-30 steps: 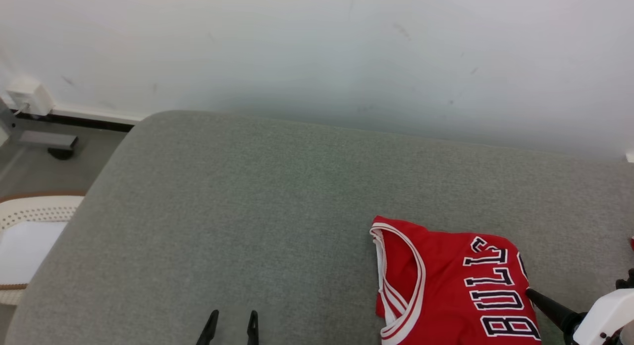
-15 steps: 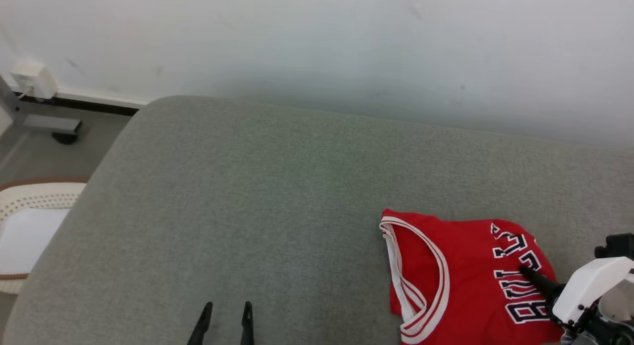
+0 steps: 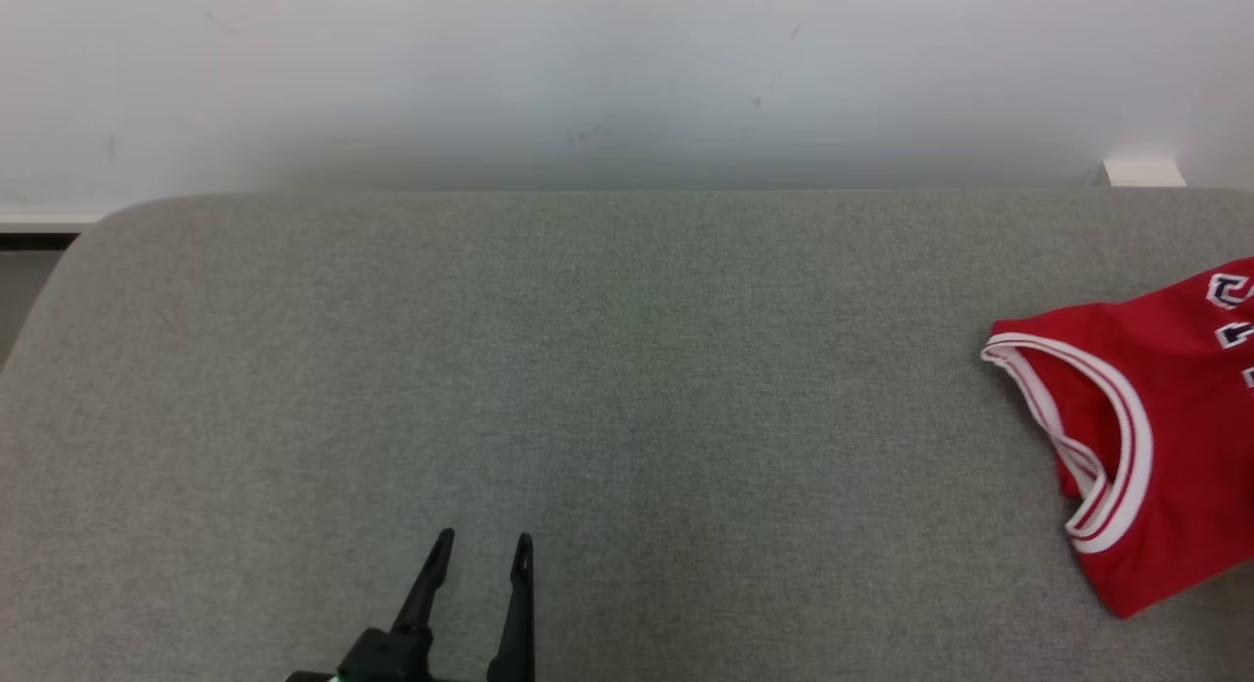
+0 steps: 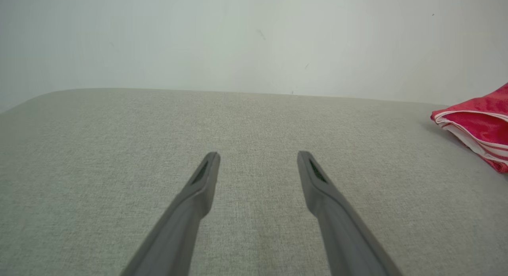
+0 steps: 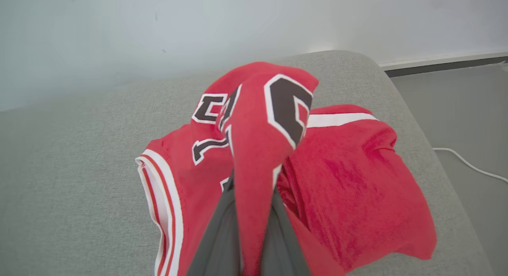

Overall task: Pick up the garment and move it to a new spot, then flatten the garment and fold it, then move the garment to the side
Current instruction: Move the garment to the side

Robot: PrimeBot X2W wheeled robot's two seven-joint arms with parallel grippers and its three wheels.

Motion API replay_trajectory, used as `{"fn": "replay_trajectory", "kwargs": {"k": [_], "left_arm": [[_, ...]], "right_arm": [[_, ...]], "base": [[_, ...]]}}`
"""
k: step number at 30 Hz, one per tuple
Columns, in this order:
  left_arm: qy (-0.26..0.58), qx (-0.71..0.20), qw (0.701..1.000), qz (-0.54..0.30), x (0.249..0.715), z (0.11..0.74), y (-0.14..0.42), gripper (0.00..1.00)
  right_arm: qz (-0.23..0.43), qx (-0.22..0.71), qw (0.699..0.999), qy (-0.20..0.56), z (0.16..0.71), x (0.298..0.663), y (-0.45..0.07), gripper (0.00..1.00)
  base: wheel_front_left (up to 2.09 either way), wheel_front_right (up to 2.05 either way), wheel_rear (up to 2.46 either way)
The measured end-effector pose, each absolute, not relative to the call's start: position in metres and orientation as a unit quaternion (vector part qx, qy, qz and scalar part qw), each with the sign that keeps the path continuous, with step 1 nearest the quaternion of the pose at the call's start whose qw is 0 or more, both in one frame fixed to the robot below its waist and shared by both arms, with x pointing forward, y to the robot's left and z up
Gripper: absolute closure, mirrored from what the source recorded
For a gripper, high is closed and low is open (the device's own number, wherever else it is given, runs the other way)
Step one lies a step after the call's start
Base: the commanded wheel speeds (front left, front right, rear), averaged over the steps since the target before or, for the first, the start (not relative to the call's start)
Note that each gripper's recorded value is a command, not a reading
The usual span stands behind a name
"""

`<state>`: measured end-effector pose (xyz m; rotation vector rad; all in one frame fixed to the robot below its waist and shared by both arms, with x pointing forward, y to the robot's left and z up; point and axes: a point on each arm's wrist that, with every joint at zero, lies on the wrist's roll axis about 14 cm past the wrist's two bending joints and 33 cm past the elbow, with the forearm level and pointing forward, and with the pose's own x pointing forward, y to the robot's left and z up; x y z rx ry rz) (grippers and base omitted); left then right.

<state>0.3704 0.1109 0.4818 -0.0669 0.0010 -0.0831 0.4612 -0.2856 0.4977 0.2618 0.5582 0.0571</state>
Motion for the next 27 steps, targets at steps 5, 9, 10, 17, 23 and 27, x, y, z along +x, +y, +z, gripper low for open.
{"fn": "replay_trajectory", "kwargs": {"k": [5, 9, 10, 17, 23, 27], "left_arm": [[0.013, -0.034, 0.998, -0.049, 0.378, 0.473, 0.106, 0.0], [0.019, -0.031, 0.999, -0.038, 0.377, 0.468, 0.113, 0.0], [0.02, -0.03, 0.999, -0.036, 0.377, 0.468, 0.115, 0.0], [0.017, -0.028, 0.999, -0.03, 0.374, 0.47, 0.119, 0.0], [0.013, -0.027, 0.999, -0.028, 0.366, 0.474, 0.121, 0.0], [0.008, -0.026, 0.999, -0.027, 0.359, 0.477, 0.12, 0.0]], "right_arm": [[-0.017, 0.088, 0.955, 0.282, 0.504, 0.47, -0.324, 1.0], [-0.038, 0.074, 0.955, 0.285, 0.504, 0.473, -0.337, 1.0], [-0.046, 0.066, 0.955, 0.287, 0.504, 0.472, -0.343, 1.0], [-0.131, 0.02, 0.953, 0.273, 0.503, 0.455, -0.395, 0.0], [-0.161, 0.0, 0.968, 0.193, 0.515, 0.445, -0.404, 0.0], [-0.149, 0.006, 0.978, 0.149, 0.511, 0.432, -0.385, 0.0]], "base": [[0.0, 0.0, 0.0], [0.0, 0.0, 0.0], [0.0, 0.0, 0.0], [0.0, 0.0, 0.0], [0.0, 0.0, 0.0], [0.0, 0.0, 0.0]]}}
